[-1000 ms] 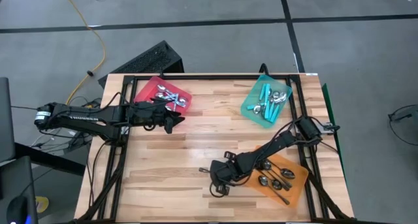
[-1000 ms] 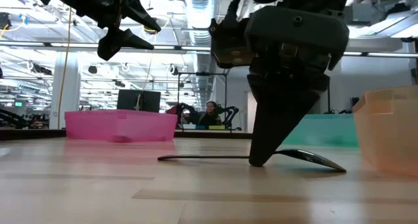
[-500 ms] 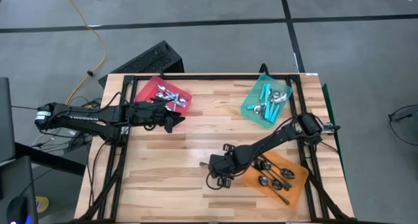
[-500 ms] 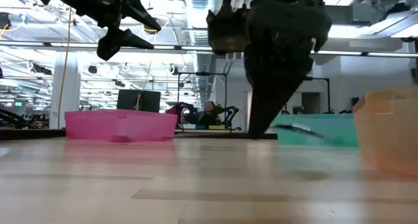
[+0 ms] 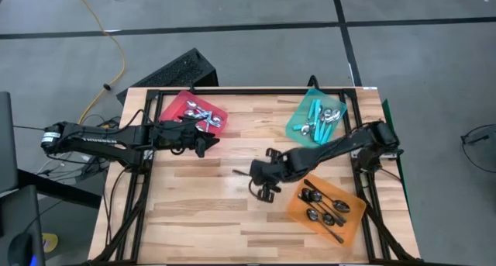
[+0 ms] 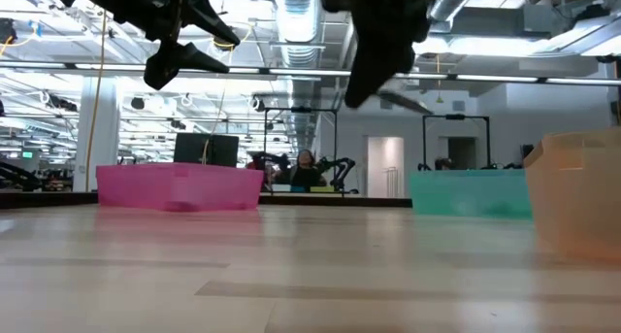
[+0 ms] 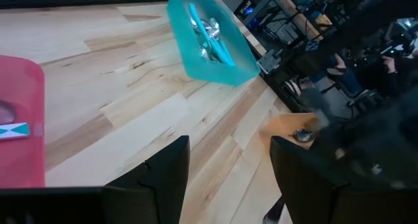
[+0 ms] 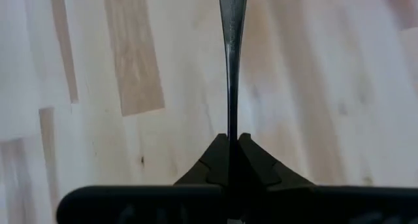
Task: Sort silverware by color (type)
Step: Put the black spoon into the orange bin
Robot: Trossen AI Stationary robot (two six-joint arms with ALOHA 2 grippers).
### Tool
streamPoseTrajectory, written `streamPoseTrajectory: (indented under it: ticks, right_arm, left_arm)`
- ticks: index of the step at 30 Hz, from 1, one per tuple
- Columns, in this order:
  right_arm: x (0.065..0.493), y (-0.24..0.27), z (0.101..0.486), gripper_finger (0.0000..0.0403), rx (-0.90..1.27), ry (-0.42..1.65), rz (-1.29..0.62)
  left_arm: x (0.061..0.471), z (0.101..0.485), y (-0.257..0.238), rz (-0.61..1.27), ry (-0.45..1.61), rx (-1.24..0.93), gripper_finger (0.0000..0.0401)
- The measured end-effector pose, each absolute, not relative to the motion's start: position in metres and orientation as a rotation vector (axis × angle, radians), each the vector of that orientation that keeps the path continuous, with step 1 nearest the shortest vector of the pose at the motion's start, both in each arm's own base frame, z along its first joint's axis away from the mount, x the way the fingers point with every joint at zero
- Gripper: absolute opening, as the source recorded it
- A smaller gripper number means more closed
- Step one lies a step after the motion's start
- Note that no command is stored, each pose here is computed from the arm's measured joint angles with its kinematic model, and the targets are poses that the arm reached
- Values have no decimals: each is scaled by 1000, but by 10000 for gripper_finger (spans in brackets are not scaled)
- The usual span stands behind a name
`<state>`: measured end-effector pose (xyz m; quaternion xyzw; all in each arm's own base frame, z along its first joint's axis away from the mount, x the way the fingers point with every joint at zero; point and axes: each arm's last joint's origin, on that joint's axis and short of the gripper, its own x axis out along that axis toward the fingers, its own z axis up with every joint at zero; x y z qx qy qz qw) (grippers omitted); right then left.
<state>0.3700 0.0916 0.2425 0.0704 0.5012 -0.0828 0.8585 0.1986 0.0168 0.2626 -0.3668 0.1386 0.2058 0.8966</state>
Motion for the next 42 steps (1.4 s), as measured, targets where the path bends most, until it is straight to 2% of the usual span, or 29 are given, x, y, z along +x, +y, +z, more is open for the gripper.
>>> streamPoseTrajectory:
  ticks: [8, 13, 28, 33, 42]
  right_arm:
    - [348, 54, 291, 32, 271, 949, -281]
    - [322, 38, 312, 32, 339, 963, -408]
    - [243, 51, 348, 32, 363, 1032, -592]
    - [216, 69, 347, 32, 424, 1012, -596]
    - [180, 104, 323, 32, 528, 1036, -615]
  left_arm:
    - [198, 262, 17, 446, 279, -765, 197]
    - [198, 263, 18, 453, 273, -764, 197]
    - [199, 265, 19, 492, 227, -773, 197]
    - [199, 265, 19, 495, 223, -773, 197]
    - [199, 265, 19, 500, 217, -778, 197]
